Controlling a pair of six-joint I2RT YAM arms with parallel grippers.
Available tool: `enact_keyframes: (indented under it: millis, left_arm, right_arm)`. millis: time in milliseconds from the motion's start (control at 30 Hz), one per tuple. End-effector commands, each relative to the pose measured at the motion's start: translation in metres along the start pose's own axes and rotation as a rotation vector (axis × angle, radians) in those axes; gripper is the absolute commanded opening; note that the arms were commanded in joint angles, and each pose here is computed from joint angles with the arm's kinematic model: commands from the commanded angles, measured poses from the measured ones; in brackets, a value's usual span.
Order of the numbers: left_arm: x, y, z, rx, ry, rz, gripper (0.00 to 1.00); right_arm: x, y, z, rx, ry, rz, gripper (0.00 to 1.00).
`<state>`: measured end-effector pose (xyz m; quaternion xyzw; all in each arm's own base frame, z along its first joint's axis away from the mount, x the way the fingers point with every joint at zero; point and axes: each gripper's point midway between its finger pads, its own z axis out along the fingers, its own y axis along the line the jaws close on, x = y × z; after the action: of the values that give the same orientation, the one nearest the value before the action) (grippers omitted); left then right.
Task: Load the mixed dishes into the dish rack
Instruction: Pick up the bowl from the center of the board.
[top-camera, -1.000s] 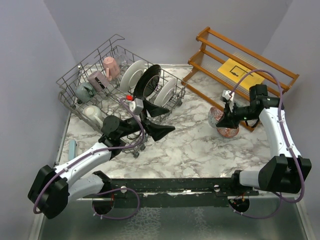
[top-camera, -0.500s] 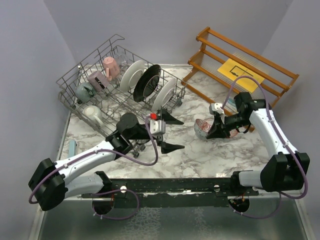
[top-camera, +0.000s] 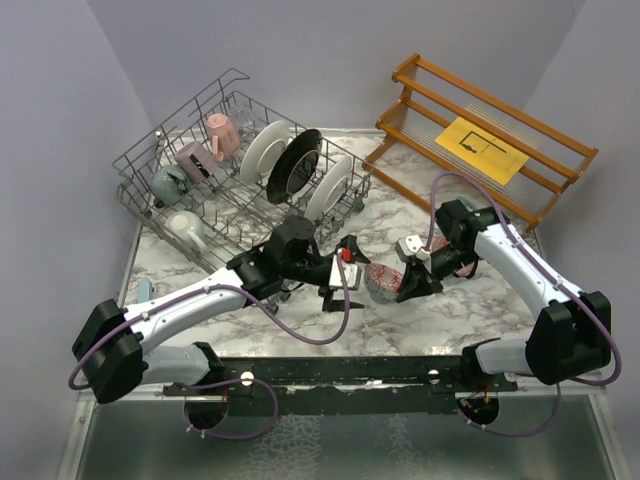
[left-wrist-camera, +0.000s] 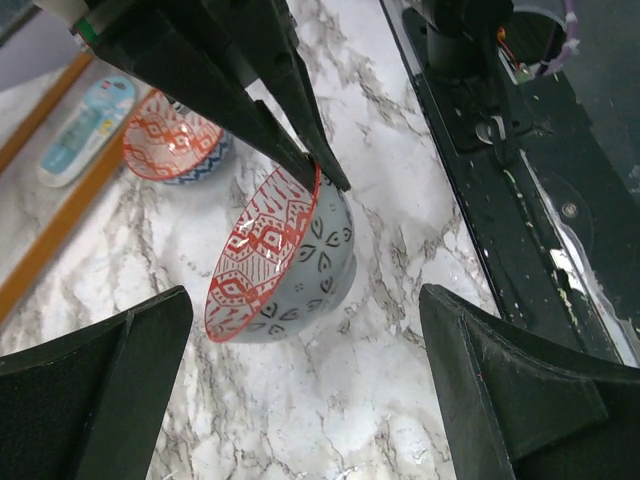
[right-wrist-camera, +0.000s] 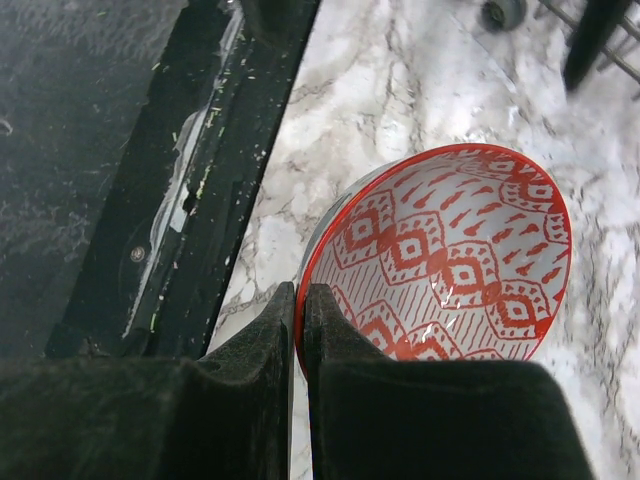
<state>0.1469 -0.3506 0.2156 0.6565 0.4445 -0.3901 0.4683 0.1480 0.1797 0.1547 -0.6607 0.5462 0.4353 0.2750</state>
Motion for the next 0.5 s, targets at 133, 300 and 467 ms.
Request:
enact_keyframes:
  millis: [133,300,467]
  left_arm:
    - [0.015,-0.012,0.016,0.193,0.071,-0.011,0.98]
    - [0.022,-0.020,0.022,0.259,0.084,-0.077,0.93]
    - [0.029,-0.031,0.025,0.320,0.092,-0.142,0.80]
  right_arm:
    - [-0.015,0.011,0.022,-0.096,-0.019,-0.226,0.01]
    - [-0.018,0.012,0.024,-0.104,0.010,-0.295,0.01]
    - [-0.021,0.016,0.028,-0.130,0.012,-0.307,0.01]
